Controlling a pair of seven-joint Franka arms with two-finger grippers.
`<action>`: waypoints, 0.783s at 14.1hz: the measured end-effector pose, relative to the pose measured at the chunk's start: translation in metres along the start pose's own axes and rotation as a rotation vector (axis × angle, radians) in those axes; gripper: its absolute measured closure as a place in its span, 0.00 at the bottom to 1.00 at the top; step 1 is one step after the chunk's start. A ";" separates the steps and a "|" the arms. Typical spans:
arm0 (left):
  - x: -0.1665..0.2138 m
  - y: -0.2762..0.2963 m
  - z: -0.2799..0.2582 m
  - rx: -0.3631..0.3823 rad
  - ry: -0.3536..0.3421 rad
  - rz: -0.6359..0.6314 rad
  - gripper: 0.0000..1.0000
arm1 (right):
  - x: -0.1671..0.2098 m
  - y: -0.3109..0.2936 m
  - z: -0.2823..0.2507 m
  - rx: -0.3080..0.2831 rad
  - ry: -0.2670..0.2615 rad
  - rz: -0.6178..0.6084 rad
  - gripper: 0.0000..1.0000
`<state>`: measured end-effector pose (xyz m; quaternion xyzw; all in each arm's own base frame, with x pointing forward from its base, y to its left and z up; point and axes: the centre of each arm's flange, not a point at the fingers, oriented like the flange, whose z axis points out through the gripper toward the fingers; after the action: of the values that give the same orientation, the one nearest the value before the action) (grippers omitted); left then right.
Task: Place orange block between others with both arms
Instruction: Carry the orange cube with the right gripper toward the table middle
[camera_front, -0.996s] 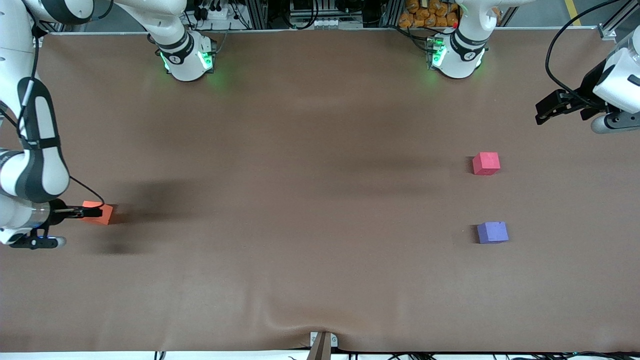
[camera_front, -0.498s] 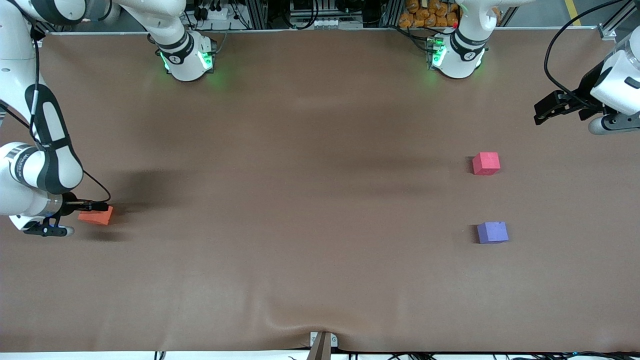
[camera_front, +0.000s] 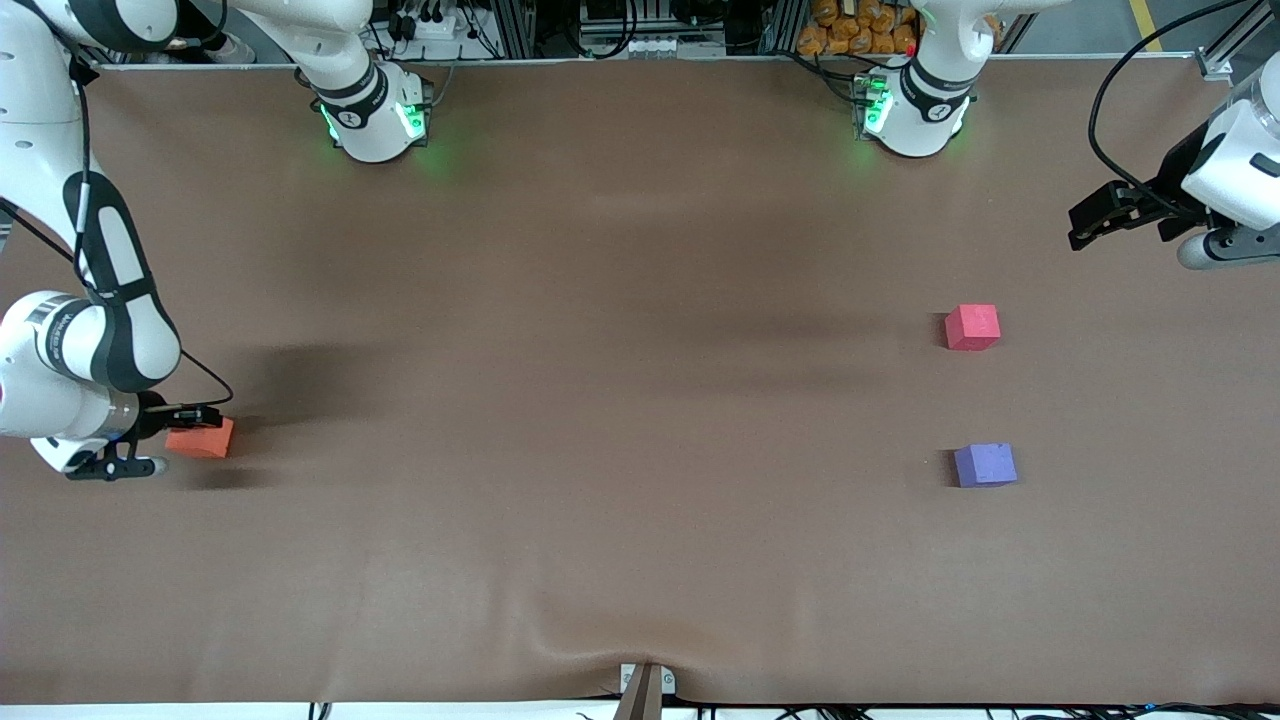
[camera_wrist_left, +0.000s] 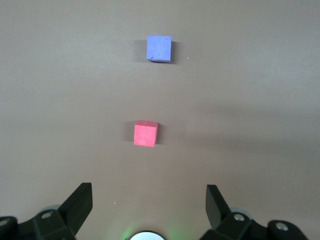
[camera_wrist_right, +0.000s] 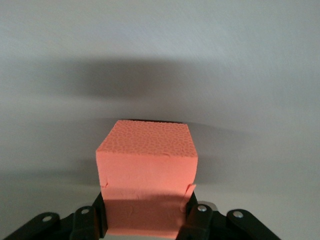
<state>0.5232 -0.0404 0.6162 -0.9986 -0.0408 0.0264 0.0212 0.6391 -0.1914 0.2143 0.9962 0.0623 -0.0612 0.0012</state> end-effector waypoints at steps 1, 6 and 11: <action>0.000 0.000 0.000 0.000 0.003 0.001 0.00 | 0.013 -0.018 -0.014 -0.010 0.027 -0.067 0.41; 0.001 0.002 -0.002 -0.002 0.012 0.003 0.00 | 0.064 -0.184 -0.080 0.011 0.148 -0.431 0.47; 0.001 0.004 -0.003 -0.002 0.018 0.007 0.00 | 0.061 -0.389 -0.101 0.063 0.183 -0.735 0.47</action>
<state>0.5246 -0.0442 0.6185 -0.9989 -0.0373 0.0176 0.0204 0.6632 0.2036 0.3093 0.9082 0.4136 0.0300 -0.0572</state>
